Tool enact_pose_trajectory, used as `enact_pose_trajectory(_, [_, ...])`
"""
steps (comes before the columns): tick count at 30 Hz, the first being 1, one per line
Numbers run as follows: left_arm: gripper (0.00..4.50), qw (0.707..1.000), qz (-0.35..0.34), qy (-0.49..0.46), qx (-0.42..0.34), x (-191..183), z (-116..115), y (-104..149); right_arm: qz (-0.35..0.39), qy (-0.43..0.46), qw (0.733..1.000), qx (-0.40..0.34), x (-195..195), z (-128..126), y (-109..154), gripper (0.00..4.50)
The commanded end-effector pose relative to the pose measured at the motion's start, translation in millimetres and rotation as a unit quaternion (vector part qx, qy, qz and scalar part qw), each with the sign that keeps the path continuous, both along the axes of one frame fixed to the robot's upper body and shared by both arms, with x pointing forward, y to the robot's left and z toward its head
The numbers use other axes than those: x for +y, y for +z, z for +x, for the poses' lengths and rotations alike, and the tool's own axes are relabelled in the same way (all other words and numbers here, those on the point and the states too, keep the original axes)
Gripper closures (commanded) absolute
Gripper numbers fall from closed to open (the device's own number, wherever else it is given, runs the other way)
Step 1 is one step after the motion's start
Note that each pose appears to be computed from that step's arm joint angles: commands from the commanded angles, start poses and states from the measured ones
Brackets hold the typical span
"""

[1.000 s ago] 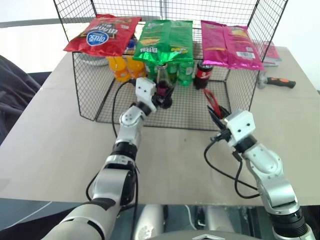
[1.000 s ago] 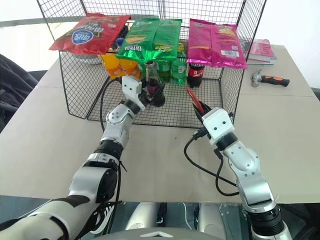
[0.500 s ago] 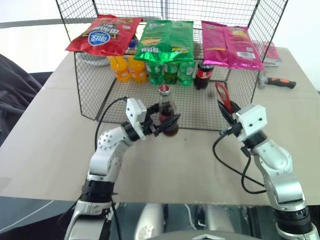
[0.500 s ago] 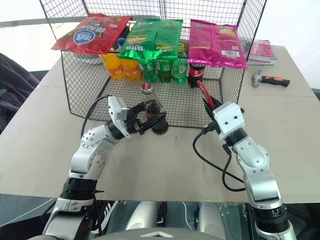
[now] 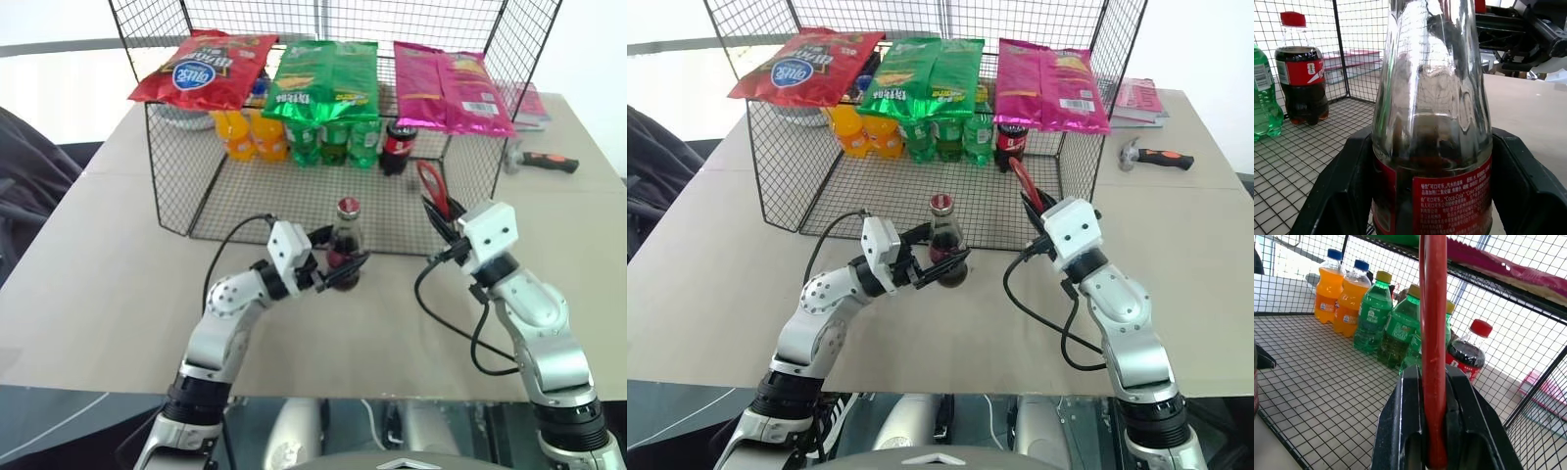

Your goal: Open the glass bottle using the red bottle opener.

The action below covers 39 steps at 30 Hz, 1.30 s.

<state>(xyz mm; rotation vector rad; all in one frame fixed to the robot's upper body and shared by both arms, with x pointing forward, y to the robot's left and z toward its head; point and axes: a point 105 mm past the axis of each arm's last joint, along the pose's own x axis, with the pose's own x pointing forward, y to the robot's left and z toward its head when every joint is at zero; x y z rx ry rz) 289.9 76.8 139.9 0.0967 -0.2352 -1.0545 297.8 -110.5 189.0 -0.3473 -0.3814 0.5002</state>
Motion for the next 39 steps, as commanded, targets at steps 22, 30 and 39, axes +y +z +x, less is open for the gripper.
enact_pose_trajectory(22, [0.02, 0.995, -0.073, -0.019, -0.067, -2.5, -17.5, 54.8, -0.002, 0.035, 0.999, -0.034, 18.4, 9.2, 10.7, 4.5])
enact_pose_trajectory(30, [0.02, 0.996, -0.071, -0.012, -0.058, 5.1, -20.6, 56.3, 0.0, 0.035, 0.999, -0.037, 20.1, 10.7, 9.8, 4.5])
enact_pose_trajectory(39, [0.02, 0.995, -0.082, -0.021, -0.051, 3.4, -22.1, 59.9, 0.001, 0.037, 0.999, -0.039, 22.2, 13.9, 9.4, 4.5])
